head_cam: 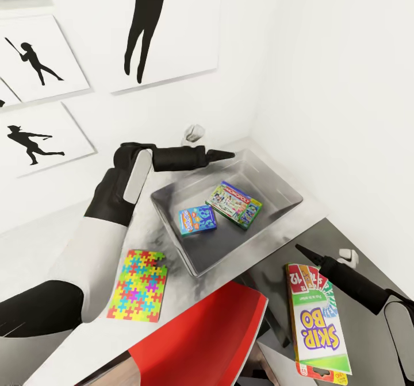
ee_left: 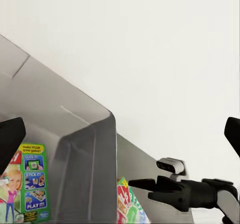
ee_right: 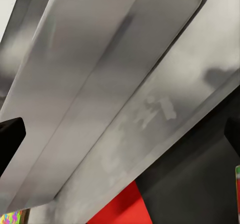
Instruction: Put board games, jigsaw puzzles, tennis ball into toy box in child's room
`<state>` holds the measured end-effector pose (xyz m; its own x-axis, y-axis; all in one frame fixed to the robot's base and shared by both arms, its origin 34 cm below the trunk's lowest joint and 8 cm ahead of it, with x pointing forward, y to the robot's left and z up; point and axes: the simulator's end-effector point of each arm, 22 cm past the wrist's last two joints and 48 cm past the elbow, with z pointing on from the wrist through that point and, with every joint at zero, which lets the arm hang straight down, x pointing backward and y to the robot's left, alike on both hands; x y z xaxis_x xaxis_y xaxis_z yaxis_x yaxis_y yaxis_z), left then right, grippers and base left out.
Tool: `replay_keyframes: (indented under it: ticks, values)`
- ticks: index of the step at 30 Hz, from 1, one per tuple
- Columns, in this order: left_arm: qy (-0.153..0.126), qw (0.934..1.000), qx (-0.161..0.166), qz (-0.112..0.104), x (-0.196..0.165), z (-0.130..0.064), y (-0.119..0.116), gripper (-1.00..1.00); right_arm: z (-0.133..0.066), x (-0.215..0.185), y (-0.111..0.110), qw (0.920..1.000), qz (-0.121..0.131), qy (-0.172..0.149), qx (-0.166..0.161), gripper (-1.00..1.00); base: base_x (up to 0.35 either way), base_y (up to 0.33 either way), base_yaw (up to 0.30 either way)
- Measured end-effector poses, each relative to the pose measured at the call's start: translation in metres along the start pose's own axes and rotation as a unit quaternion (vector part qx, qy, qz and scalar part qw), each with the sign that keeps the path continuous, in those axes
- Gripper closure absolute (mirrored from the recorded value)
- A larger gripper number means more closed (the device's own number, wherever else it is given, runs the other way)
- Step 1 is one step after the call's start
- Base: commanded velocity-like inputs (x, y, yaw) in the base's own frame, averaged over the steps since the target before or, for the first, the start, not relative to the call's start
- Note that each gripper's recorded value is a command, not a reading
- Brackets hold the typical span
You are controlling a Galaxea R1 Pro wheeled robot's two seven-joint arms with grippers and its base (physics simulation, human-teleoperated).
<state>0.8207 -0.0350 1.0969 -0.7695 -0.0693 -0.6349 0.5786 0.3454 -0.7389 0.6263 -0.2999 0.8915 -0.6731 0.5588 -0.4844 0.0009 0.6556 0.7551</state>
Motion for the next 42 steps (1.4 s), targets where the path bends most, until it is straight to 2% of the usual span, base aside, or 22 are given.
replay_keyframes:
  ticks: [6, 16, 22, 29, 34, 36, 40, 42]
  values:
    - [0.003, 1.0, 0.008, -0.001, 0.001, -0.022, 0.009, -1.0, 0.0, 0.0, 0.0, 1.0, 0.0, 0.0, 0.0, -1.0, 0.0, 0.0, 0.0]
    - [0.001, 0.9999, -0.01, -0.009, 0.006, -0.05, 0.034, -1.0, 0.0, 0.0, 0.0, 1.0, 0.0, 0.0, 0.0, -1.0, 0.0, 0.0, 0.0]
    - [-0.013, 0.9991, 0.032, -0.023, 0.005, -0.078, 0.03, -1.0, 0.0, 0.0, 0.0, 1.0, 0.0, 0.0, 0.001, -1.0, 0.0, 0.0, 0.0]
    - [-0.018, 0.9975, 0.062, -0.027, 0.007, -0.141, 0.037, -1.0, -0.003, -0.004, -0.003, 1.0, 0.001, -0.006, 0.003, -1.0, 0.0, 0.0, 0.0]
    - [-0.024, 0.9944, 0.09, -0.05, 0.026, -0.202, 0.044, -1.0, -0.007, -0.003, -0.004, 1.0, 0.003, -0.008, 0.003, -1.0, 0.0, 0.0, 0.0]
    - [-0.03, 0.9936, 0.09, -0.06, 0.034, -0.224, 0.049, -1.0, -0.008, -0.003, -0.003, 1.0, 0.003, -0.008, 0.0, -1.0, 0.0, 0.0, 0.0]
    - [-0.039, 0.9926, 0.085, -0.077, 0.049, -0.252, 0.057, -1.0, -0.009, -0.005, 0.0, 0.9999, 0.002, -0.01, -0.004, -1.0, 0.0, 0.0, 0.0]
    - [-0.051, 0.9912, 0.081, -0.092, 0.06, -0.276, 0.062, -1.0, -0.011, -0.007, 0.0, 0.9999, 0.001, -0.012, -0.005, -1.0, 0.0, 0.0, 0.0]
